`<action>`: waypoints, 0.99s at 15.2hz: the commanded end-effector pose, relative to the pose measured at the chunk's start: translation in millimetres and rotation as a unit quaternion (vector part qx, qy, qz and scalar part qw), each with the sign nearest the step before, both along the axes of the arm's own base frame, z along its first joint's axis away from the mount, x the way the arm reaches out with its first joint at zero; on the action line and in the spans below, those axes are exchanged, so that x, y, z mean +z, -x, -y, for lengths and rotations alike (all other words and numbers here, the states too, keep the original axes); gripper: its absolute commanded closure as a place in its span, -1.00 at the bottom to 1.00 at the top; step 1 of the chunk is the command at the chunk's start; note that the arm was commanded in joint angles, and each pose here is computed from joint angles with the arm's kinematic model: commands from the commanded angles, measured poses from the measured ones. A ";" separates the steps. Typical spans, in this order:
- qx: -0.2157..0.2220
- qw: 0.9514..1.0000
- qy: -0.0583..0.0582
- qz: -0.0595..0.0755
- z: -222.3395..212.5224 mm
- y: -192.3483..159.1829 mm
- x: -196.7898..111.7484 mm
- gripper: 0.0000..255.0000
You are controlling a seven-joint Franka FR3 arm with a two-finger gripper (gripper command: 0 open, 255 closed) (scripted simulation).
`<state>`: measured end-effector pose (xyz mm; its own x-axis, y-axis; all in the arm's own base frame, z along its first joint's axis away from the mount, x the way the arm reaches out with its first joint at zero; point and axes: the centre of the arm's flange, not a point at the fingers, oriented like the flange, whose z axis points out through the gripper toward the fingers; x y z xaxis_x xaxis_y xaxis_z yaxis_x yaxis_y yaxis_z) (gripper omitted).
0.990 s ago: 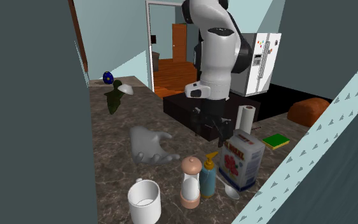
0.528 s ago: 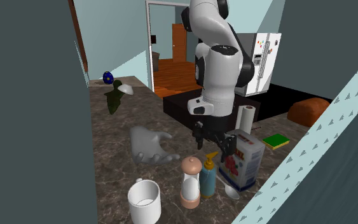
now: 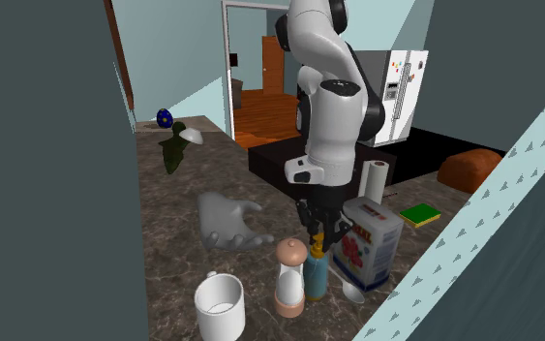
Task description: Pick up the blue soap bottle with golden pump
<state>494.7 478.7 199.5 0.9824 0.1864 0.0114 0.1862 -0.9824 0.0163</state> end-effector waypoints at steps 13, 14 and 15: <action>0.000 1.000 0.000 -0.001 -0.6 0.9 36.0 1.00; 0.000 1.000 0.000 -0.001 -0.6 0.9 41.3 1.00; 0.000 1.000 0.000 -0.001 -0.6 0.9 46.5 1.00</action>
<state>493.8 479.8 239.8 0.9823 0.1869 0.0104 0.1867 -0.9823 0.0162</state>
